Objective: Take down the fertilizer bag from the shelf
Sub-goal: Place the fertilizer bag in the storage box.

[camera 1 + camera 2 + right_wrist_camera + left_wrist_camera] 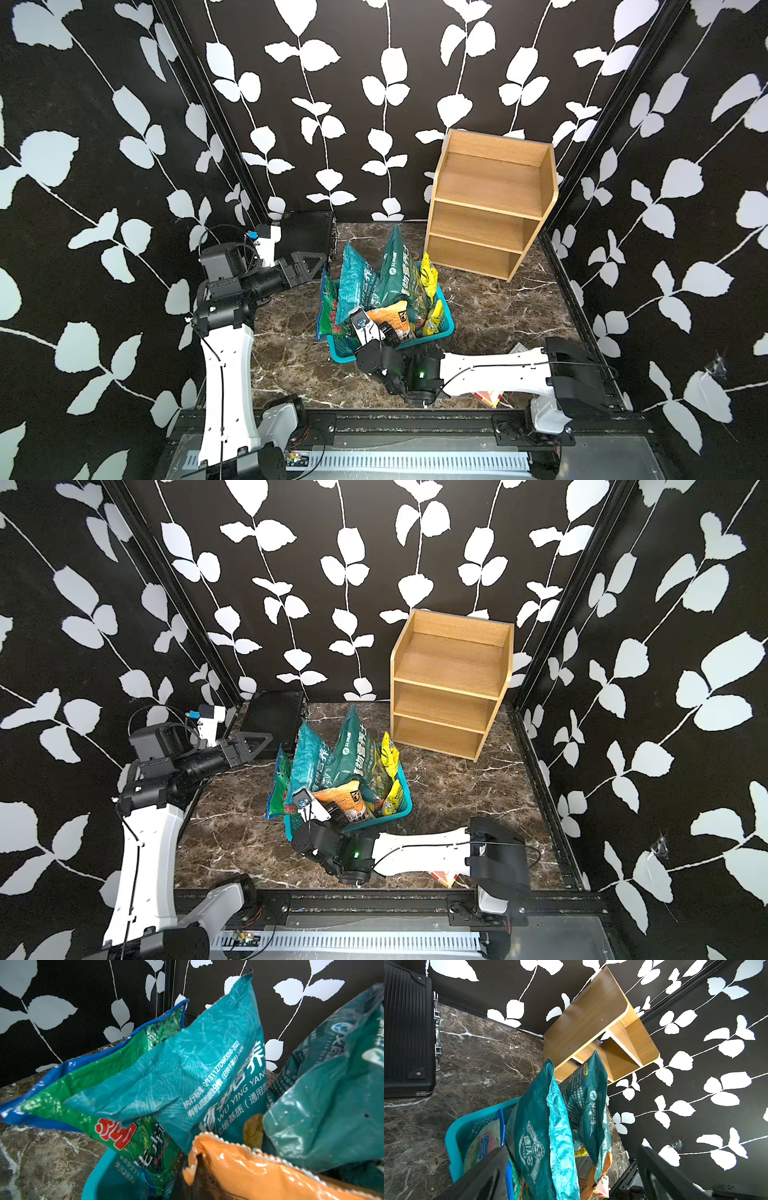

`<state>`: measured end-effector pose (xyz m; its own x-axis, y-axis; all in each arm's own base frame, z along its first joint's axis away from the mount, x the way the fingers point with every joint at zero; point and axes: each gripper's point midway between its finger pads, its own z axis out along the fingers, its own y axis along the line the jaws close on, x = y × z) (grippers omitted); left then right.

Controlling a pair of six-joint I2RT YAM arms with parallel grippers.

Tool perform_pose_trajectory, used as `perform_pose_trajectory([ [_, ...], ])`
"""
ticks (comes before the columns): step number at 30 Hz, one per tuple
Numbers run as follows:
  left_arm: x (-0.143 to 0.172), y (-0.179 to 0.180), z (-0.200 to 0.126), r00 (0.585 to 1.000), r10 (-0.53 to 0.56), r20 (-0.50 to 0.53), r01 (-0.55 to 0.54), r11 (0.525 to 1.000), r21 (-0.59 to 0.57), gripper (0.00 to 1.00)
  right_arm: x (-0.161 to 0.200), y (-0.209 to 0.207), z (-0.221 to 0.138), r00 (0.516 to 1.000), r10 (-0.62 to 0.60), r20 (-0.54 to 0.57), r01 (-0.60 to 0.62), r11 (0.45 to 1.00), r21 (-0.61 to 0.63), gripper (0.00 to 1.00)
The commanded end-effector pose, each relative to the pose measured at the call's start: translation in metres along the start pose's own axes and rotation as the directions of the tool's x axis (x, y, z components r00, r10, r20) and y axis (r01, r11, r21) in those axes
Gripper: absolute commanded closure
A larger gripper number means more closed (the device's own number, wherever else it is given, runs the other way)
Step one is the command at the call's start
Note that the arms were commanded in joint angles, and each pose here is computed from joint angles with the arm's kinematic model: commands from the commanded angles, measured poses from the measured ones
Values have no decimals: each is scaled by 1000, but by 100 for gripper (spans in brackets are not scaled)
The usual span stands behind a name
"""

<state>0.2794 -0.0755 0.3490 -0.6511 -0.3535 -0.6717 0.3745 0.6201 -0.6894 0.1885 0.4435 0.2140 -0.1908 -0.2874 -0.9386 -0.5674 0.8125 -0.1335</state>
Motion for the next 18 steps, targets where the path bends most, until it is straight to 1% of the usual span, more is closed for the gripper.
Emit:
perform_pose_trajectory([
  [1,0,-2,0,1000,14,3,-14,1000,20,1,12,-8,-1,998,63,7,-63,997,40,100],
  [6,-1,-3,-1,1000,22,10,-22,1000,14,1,31,-14,6,998,54,-40,-51,996,67,100],
  [8,-1,-3,-1,1000,24,9,-24,1000,13,1,40,-22,16,994,81,-77,-76,995,63,100],
  [10,-1,-5,-2,1000,30,9,-30,999,16,1,51,-27,29,983,123,-137,-121,992,26,100],
  [11,-1,-6,-3,999,38,11,-38,999,18,1,55,-30,33,979,137,-154,-134,991,25,96],
  [12,-1,-8,-3,999,46,12,-46,999,22,1,55,-31,34,979,128,-158,-126,992,23,90],
  [13,-2,-12,-5,998,60,15,-60,998,25,1,52,-32,32,983,109,-148,-106,994,25,79],
  [14,-2,-16,-7,997,77,21,-77,997,26,1,47,-32,28,987,89,-132,-87,996,22,65],
  [15,-3,-19,-10,995,94,31,-95,995,21,1,39,-32,21,991,73,-109,-72,997,14,56],
  [16,-4,-22,-13,992,117,43,-117,993,6,1,28,-30,12,996,49,-76,-49,999,4,49],
  [18,-4,-26,-21,983,168,67,-166,985,-44,1,4,-30,-11,1000,-1,-10,1,1000,12,39],
])
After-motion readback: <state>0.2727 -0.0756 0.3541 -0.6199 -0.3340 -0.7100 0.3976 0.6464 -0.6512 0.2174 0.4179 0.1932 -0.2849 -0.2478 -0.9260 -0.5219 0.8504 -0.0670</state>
